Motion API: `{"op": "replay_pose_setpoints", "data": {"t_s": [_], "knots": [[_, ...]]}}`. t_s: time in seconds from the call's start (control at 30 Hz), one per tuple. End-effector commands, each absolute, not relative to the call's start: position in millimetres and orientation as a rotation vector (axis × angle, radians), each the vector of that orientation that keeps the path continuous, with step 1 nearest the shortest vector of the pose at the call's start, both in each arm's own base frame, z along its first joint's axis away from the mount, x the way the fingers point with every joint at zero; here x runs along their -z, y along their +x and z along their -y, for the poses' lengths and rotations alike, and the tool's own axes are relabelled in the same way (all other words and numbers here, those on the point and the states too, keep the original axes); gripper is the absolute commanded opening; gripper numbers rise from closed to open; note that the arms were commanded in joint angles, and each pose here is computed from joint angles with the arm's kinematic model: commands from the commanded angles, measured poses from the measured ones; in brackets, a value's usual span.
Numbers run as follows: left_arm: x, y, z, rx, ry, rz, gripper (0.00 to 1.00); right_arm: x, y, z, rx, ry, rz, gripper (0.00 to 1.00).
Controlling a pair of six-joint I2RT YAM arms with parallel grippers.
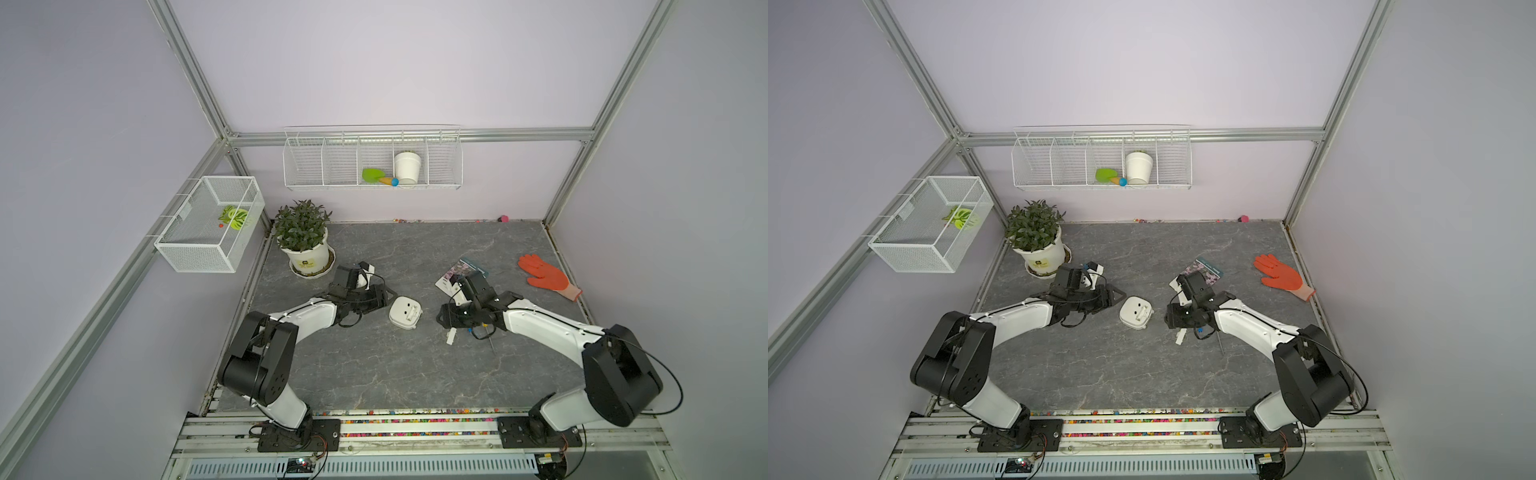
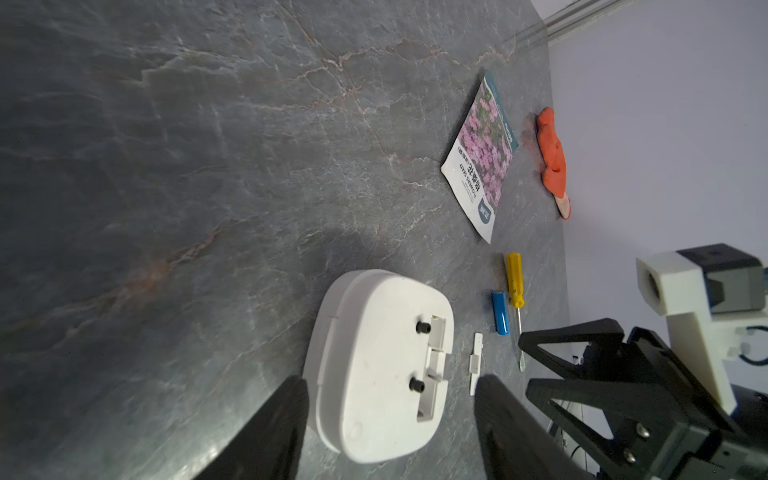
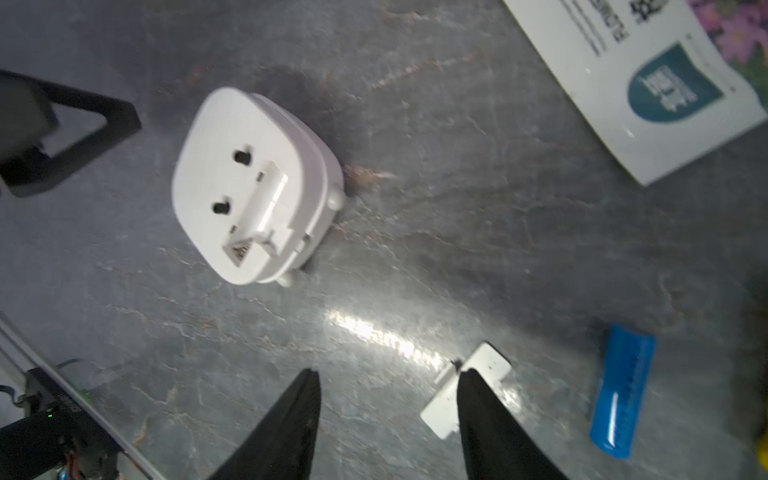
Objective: Remove the battery from the alarm
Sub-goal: Adjust the alarm at the center of the board, then pick up the cover from the center of the board.
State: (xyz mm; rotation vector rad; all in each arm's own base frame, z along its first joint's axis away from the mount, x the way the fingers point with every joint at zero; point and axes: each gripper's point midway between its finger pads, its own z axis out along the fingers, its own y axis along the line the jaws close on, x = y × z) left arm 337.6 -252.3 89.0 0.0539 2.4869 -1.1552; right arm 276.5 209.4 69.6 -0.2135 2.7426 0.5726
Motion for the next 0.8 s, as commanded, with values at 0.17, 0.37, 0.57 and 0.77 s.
{"op": "replay_pose_setpoints", "data": {"t_s": [0.17, 0.37, 0.57, 0.77], "knots": [[-82.2, 332.9, 277.5, 1.267, 0.147, -2.501, 0.67, -45.6, 254.5, -182.3, -0.446, -0.11, -2.85, 0.51], [-73.3, 310.0, 288.6, 1.303, 0.153, -2.533, 0.67, -44.0, 254.8, -179.6, -0.411, -0.106, -2.865, 0.46], [-68.2, 285.1, 294.7, 1.337, 0.116, -2.545, 0.67, -44.2, 255.9, -173.6, -0.347, -0.12, -2.873, 0.44], [-66.9, 280.1, 299.0, 1.332, 0.097, -2.535, 0.67, -46.1, 258.3, -175.9, -0.264, -0.159, -2.887, 0.39]]}}
